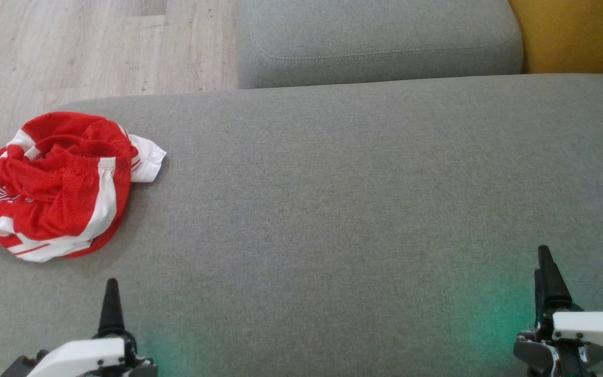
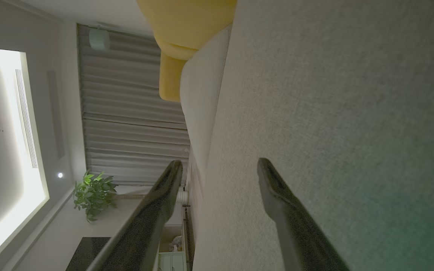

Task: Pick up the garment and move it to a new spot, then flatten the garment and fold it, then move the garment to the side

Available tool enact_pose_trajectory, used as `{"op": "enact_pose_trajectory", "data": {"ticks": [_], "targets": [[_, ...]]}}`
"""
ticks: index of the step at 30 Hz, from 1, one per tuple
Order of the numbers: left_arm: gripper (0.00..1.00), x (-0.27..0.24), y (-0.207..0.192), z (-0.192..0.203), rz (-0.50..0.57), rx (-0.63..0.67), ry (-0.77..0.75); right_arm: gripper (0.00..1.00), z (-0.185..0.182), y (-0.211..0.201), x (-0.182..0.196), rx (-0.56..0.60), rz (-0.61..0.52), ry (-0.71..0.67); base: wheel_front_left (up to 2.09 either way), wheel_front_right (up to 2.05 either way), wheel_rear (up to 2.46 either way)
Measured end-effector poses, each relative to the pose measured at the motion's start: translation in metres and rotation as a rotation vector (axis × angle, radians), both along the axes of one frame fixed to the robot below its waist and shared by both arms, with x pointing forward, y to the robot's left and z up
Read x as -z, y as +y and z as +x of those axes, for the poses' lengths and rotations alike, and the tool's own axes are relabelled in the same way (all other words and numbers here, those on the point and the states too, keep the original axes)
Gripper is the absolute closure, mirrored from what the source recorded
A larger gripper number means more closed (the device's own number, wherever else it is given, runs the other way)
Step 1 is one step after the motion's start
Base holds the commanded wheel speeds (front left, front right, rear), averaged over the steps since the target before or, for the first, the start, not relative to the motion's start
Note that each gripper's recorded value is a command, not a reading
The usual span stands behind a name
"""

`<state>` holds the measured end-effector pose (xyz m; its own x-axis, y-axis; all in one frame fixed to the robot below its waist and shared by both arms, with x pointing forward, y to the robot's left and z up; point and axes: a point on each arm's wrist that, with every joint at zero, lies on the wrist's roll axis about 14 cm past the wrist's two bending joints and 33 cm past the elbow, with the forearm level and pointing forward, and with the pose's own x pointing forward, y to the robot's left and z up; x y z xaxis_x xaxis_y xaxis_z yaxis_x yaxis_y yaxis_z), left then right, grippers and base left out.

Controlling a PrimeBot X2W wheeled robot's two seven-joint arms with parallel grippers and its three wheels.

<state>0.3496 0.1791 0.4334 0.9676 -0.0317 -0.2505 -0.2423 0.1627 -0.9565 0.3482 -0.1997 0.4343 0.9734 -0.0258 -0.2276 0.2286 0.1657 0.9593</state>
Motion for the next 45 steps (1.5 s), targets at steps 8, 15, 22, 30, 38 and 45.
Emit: {"op": "enact_pose_trajectory", "data": {"ticks": [8,15,22,30,38,45], "targets": [[0.0,-0.001,-0.007,0.0,0.109,0.037,0.012,0.0,0.002,0.007,-0.005,-0.049,-0.132,-0.01,0.0,0.0,0.0],[0.0,-0.002,-0.013,0.001,0.198,0.069,0.013,0.0,0.004,0.01,-0.01,-0.071,-0.224,-0.025,0.0,0.0,0.0],[0.0,-0.004,-0.019,0.002,0.295,0.094,0.009,0.0,0.005,0.014,-0.012,-0.1,-0.326,-0.035,0.0,0.0,0.0],[0.0,-0.007,-0.023,0.004,0.388,0.115,-0.002,0.0,0.006,0.018,-0.015,-0.124,-0.421,-0.047,0.0,0.0,0.0],[0.0,-0.013,-0.025,0.007,0.474,0.125,-0.018,0.0,0.007,0.02,-0.019,-0.142,-0.508,-0.065,0.0,0.0,0.0],[0.0,-0.017,-0.029,0.007,0.559,0.137,-0.037,0.0,0.009,0.025,-0.025,-0.164,-0.594,-0.093,0.0,0.0,0.0]]}}
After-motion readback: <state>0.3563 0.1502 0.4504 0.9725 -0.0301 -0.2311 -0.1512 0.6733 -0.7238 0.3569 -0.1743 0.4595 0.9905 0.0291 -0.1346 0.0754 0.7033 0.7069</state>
